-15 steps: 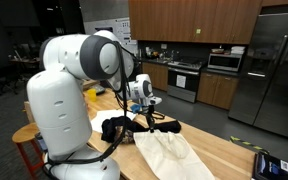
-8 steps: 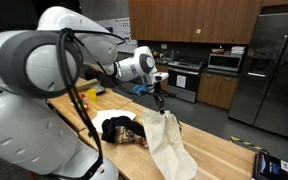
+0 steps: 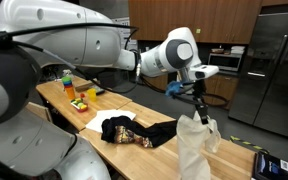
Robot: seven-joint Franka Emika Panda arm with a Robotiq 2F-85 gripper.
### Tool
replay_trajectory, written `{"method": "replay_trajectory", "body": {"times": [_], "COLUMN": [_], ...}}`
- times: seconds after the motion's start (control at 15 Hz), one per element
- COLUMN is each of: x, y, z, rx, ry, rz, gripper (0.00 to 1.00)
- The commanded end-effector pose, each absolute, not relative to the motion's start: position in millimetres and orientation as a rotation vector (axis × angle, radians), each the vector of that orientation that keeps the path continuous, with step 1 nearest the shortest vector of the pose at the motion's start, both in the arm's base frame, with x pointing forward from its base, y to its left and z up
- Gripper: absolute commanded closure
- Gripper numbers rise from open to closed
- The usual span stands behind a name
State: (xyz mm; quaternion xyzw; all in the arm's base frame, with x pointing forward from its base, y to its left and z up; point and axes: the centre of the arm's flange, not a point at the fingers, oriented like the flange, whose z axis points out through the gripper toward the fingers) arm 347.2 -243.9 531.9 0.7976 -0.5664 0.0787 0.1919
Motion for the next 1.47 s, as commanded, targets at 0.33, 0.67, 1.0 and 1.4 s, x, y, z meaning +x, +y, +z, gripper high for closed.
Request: {"method": "replay_trajectory", "body": {"times": [0.33, 0.67, 1.0, 1.4], "x": [280, 291, 312, 311], "y": [-366, -353, -353, -354], "z": [467, 442, 434, 436], "rx": [2.071, 2.138, 2.182, 2.181], "ry": [-1.939, -1.962, -1.939, -1.939], "rz": [-0.077, -0.174, -0.233, -0.237], "gripper": [0.69, 0.64, 0.45, 0.45]}}
